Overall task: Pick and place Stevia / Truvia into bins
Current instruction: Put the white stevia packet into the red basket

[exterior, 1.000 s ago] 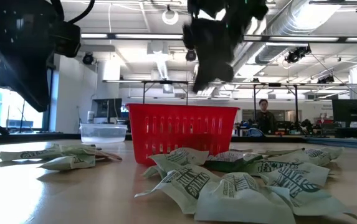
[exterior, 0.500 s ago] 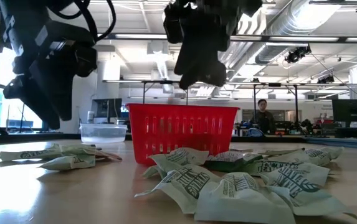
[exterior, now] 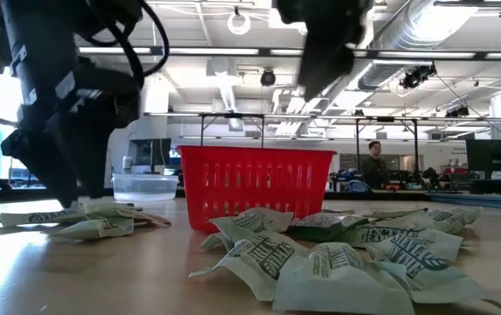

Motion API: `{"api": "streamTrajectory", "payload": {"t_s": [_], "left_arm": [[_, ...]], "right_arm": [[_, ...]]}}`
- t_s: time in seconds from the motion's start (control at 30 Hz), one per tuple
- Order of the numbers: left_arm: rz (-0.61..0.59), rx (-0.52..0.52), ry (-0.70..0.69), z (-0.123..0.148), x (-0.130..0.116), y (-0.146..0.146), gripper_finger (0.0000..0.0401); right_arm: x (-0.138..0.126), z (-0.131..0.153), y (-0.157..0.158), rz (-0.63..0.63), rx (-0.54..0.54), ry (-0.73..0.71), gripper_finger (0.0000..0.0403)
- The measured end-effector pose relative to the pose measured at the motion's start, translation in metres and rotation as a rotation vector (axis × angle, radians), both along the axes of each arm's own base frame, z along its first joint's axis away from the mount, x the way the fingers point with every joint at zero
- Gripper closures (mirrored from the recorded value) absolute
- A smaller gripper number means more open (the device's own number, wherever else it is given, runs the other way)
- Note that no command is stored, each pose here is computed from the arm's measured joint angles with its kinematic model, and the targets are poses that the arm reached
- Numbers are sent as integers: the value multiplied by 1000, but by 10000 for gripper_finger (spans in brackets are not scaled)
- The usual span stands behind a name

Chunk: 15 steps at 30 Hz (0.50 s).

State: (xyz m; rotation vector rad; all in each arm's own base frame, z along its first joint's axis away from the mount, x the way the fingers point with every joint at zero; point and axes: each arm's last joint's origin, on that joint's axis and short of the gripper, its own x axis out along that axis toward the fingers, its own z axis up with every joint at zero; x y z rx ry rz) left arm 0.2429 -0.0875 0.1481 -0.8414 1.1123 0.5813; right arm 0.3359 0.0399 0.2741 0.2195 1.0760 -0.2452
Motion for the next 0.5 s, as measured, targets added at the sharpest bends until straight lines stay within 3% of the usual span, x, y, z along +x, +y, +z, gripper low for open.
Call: {"api": "streamTrajectory", "payload": {"t_s": [0.23,0.5], "left_arm": [[2,59,43,-15,4,0,189],[-3,120,5,-16,8,2,294]], "right_arm": [[-52,18,-13,-148,-154,64,140],[-122,-1,-23,-391,-97,21,140]]}}
